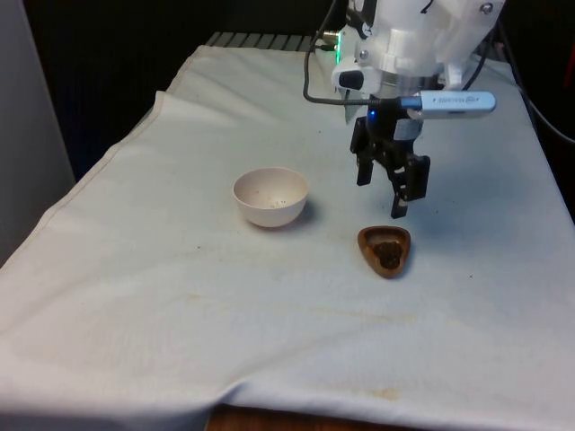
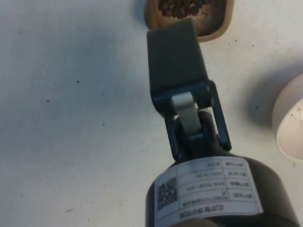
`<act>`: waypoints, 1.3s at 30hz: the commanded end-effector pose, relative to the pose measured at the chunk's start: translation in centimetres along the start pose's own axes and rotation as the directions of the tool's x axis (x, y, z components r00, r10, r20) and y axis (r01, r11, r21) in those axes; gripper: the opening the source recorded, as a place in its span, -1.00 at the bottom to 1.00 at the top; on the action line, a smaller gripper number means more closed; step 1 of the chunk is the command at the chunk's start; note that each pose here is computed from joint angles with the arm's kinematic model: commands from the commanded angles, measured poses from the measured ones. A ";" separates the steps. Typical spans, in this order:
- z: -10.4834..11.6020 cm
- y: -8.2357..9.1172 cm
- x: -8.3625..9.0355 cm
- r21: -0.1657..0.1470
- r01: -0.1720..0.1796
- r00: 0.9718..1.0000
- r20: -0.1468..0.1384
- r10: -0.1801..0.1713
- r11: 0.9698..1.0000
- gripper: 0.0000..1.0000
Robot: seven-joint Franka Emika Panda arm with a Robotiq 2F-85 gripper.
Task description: Pour the coffee beans from the cup into the bowl.
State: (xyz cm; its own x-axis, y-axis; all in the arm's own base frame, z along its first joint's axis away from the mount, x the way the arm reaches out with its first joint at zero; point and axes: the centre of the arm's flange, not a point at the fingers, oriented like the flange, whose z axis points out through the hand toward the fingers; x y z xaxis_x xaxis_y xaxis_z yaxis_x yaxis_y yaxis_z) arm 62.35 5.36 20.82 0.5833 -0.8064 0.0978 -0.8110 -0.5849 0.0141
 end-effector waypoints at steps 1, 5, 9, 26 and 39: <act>0.1 -0.2 0.2 0.005 -0.015 1.000 -0.011 0.015 1.000 1.00; 0.3 -0.2 0.2 0.005 -0.034 0.999 -0.009 0.034 0.999 1.00; 0.6 -0.2 0.4 0.005 -0.064 0.998 -0.009 0.064 0.998 1.00; 1.4 -0.4 0.7 0.010 -0.155 0.988 -0.014 0.155 0.988 1.00; 1.8 -0.3 0.9 0.000 -0.211 0.977 -0.002 0.211 0.977 1.00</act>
State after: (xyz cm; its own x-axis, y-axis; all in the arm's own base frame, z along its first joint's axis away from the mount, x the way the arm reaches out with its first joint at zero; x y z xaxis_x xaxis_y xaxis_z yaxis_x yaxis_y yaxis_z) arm 63.25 4.67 19.13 0.3989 -0.9115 0.1008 -0.9158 -0.4015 -0.0066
